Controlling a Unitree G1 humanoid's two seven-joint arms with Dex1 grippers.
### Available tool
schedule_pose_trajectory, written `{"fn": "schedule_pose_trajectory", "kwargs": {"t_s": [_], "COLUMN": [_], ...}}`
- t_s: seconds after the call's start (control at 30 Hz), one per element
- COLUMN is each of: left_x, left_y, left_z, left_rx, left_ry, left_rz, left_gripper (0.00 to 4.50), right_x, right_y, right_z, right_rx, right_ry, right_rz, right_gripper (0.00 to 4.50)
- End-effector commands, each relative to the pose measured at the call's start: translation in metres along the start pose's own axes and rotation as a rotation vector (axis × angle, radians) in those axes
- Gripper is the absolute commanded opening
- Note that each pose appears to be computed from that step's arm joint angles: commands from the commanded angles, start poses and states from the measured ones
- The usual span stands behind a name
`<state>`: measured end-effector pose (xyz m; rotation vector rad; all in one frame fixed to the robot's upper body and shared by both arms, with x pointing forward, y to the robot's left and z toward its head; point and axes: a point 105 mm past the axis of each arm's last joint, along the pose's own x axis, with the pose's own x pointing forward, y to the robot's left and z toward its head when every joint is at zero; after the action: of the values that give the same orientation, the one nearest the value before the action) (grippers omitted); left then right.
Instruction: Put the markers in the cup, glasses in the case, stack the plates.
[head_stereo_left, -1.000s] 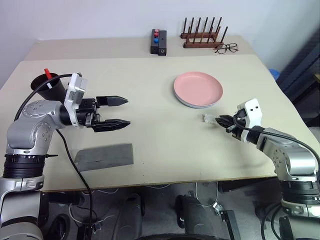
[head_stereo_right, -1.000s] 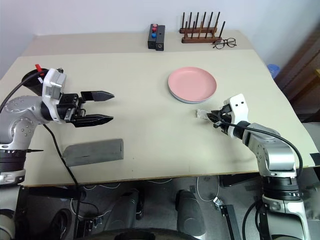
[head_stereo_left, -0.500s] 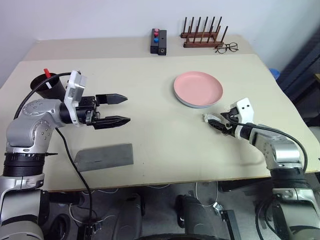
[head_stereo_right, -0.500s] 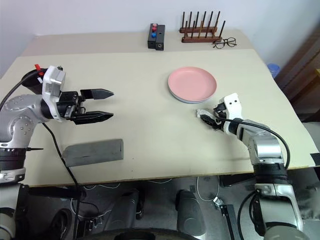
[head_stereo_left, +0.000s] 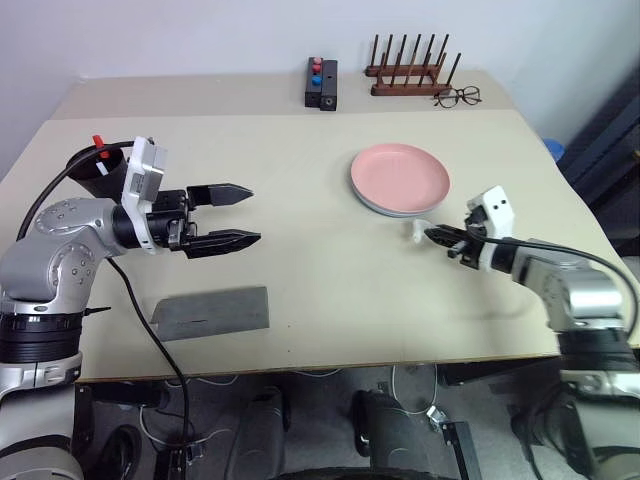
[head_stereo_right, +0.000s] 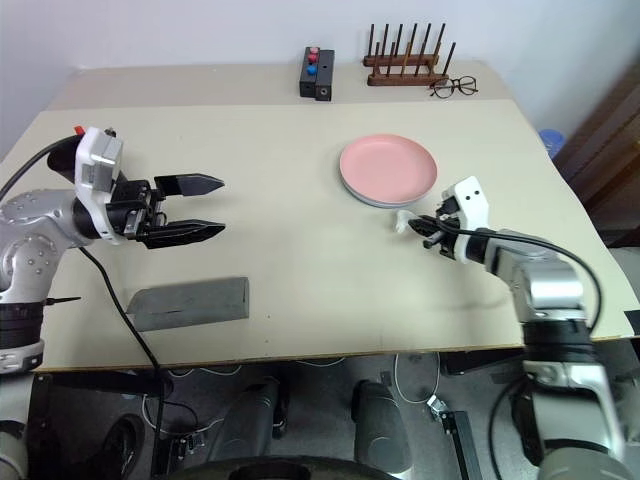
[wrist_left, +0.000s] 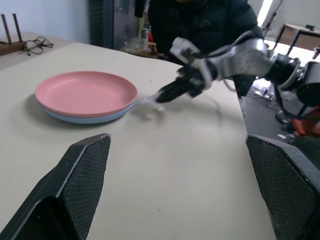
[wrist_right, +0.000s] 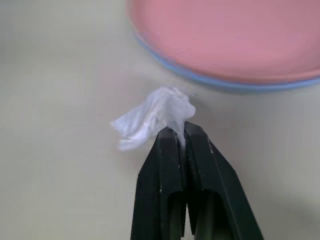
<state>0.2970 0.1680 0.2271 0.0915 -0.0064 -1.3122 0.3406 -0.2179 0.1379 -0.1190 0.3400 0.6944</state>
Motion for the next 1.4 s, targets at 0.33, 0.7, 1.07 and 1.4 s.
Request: {"fn": "schedule_pose_trajectory", "kwargs": {"t_s": [0.33, 0.7, 1.07, 1.4], "left_x": [0.008, -0.002, -0.014, -0.034], "left_y": [0.022, 0.023, 0.023, 0.014], "left_z": [0.011, 0.008, 0.014, -0.008], "left_rx": [0.074, 0.099, 0.111, 0.040], "left_ry": [-0.110, -0.115, -0.122, -0.061], "left_rz": [0.098, 0.231, 0.226, 0.153], "left_gripper": [4.50, 4.50, 4.50, 4.50], "right_x": [0.047, 0.082, 0.022, -0.057], "right_y": [-0.016, -0.032, 0.007, 0.056], "right_z": [0.099, 0.075, 0.116, 0.087], "right_rx": [-0.092, -0.068, -0.184, -0.310], "right_ry": [-0.336, -0.264, -0.572, -0.481], "right_rz": [-0.198, -0.275, -0.041, 0.186], "right_gripper": [0.06, 2.23, 4.18, 4.18]}}
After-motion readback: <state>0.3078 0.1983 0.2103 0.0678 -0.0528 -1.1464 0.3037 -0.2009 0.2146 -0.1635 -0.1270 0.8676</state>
